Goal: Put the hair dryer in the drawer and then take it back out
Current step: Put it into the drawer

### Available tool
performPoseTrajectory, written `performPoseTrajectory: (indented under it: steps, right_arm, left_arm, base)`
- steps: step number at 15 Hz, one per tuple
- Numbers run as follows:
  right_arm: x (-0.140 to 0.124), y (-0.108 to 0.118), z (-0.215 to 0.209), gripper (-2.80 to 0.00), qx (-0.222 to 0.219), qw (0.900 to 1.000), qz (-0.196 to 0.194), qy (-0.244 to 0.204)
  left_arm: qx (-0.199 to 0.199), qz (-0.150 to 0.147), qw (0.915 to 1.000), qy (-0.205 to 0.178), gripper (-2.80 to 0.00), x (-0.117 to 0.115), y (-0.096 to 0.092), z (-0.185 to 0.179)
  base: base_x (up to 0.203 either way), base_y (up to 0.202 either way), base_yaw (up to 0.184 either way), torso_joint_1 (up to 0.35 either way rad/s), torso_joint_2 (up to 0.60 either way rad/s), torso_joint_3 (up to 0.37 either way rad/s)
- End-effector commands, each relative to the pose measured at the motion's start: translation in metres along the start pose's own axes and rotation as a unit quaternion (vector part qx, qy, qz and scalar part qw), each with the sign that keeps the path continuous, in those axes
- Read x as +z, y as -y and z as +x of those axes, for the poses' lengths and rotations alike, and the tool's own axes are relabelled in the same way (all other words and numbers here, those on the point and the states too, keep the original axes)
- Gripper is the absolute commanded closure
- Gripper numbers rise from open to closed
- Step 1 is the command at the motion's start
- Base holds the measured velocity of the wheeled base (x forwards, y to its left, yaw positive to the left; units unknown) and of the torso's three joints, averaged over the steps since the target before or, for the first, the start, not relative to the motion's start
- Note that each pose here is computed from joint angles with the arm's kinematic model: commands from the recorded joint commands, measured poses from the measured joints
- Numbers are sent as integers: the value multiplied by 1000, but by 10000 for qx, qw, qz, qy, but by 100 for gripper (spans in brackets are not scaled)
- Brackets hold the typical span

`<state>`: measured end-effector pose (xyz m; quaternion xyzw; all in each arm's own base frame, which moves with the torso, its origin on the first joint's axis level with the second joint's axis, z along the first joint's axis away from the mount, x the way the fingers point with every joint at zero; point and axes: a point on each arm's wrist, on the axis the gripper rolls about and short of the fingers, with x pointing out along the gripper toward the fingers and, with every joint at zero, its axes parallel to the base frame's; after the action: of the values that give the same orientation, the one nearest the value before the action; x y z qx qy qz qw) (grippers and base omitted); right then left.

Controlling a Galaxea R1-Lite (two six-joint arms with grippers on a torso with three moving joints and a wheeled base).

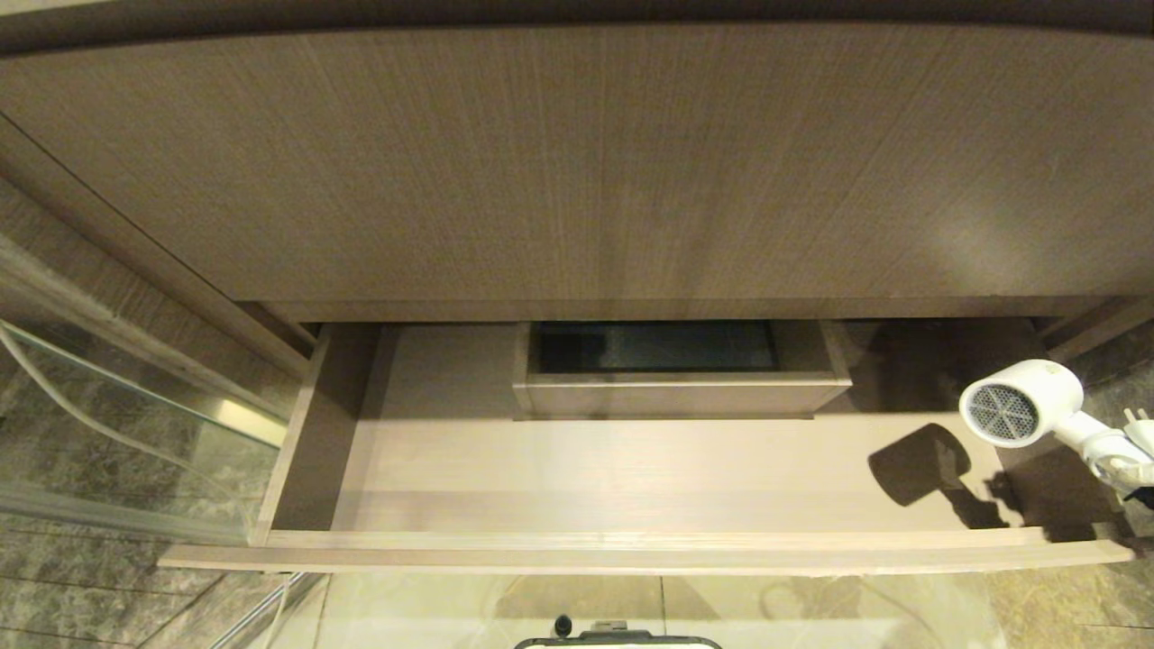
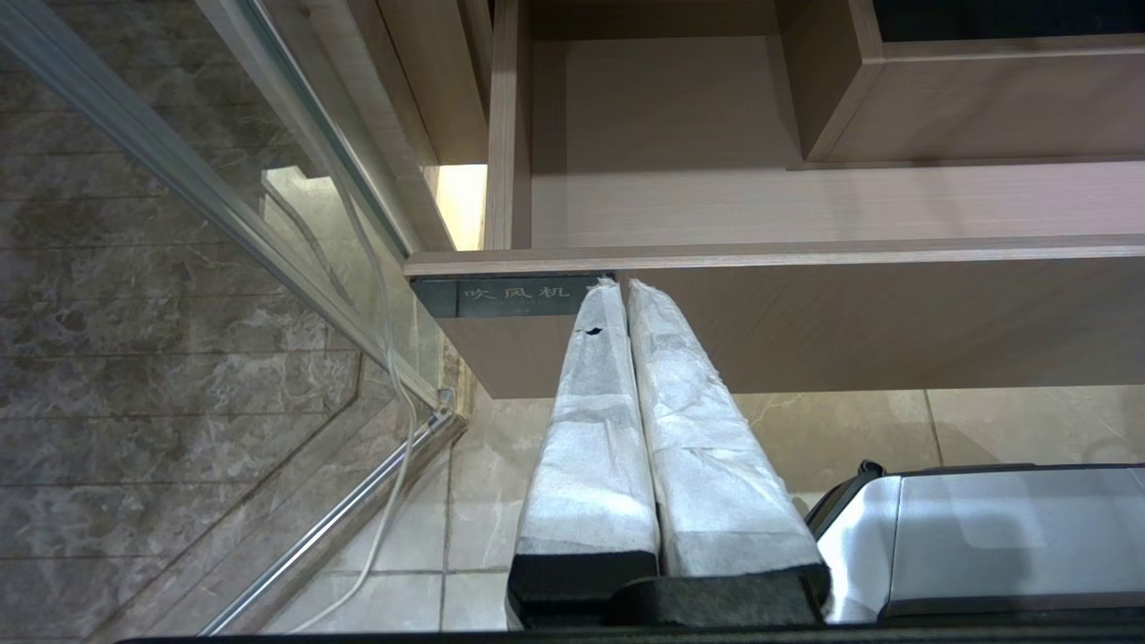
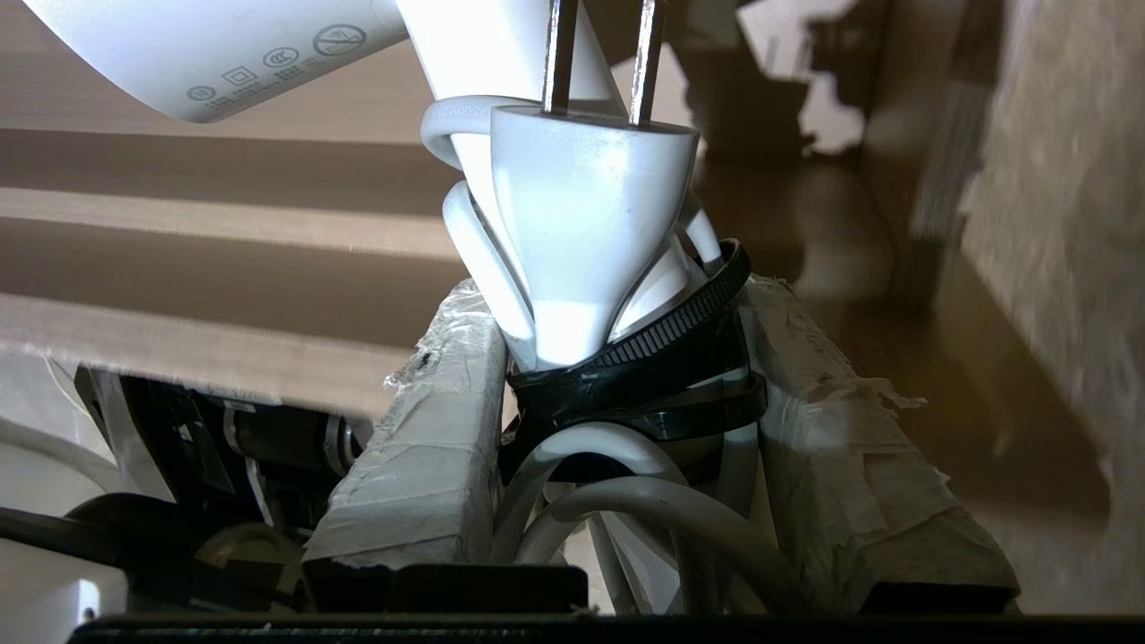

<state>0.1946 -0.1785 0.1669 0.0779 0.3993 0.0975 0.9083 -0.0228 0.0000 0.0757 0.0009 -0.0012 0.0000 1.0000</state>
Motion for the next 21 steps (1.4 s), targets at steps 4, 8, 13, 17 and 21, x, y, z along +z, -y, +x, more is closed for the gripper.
performPoseTrajectory:
  steps: [4,8,13,17,21]
  right_arm:
    - [16,8,27,0,292,9995,-44,-135]
    - [35,9,45,0,327,9990,-141,-258]
    - [43,12,54,0,301,9989,-179,-314]
    - [48,16,68,0,326,9985,-233,-364]
    - [53,18,79,0,374,9981,-331,-365]
  left_arm:
    - [0,-1,10000,4,0,0,0,0]
    - [0,-1,10000,4,0,0,0,0]
    - [0,-1,10000,4,0,0,0,0]
    - [0,-1,10000,-4,0,0,0,0]
    - [0,-1,10000,-4,0,0,0,0]
  base:
    - [0,0,0,0,0,0]
    - [0,0,0,0,0,0]
    - [0,0,0,0,0,0]
    - [0,0,0,0,0,0]
    - [0,0,0,0,0,0]
